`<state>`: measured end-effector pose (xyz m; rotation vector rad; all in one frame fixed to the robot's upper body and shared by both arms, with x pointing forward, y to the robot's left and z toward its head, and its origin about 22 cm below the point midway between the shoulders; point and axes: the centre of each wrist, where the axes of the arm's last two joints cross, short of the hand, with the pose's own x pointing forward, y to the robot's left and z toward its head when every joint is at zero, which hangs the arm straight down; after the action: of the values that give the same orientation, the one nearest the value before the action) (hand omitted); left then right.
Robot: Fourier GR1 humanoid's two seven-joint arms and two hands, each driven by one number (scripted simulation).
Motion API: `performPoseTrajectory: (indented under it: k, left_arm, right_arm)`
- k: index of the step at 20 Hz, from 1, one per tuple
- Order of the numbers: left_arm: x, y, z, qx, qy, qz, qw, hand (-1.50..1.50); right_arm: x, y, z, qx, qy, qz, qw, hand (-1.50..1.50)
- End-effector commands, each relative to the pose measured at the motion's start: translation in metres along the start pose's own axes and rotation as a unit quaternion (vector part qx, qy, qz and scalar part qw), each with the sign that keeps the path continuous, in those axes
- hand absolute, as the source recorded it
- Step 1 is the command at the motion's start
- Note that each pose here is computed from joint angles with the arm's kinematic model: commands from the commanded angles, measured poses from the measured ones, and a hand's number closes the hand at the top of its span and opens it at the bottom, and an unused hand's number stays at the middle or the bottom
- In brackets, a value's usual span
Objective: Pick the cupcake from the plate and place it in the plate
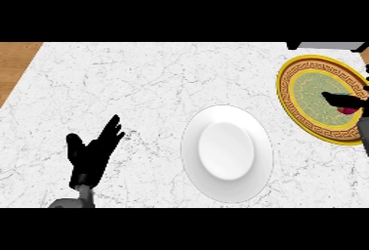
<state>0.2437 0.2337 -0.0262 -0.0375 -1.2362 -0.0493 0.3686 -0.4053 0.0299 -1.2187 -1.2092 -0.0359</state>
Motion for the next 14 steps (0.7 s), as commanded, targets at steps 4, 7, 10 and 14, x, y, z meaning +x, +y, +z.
performPoseTrajectory:
  k: [4,7,10,14]
  left_arm:
    - [-0.015,-0.010,0.005,0.007,0.013,0.001,0.9999,0.00]
    - [-0.016,-0.010,0.008,-0.003,0.019,-0.002,0.9998,0.00]
    - [0.008,-0.003,-0.008,0.011,0.020,-0.001,0.9997,0.00]
    - [-0.010,0.004,0.007,0.009,0.024,0.004,0.9997,0.00]
  right_arm:
    - [0.001,0.004,-0.001,-0.012,-0.054,-0.129,0.990,-1.50]
    - [0.001,-0.004,-0.007,-0.047,-0.052,-0.190,0.979,-1.50]
    - [-0.012,-0.007,-0.007,-0.064,-0.030,-0.225,0.972,-1.50]
    - [-0.060,-0.032,-0.007,-0.049,-0.022,-0.269,0.962,-1.50]
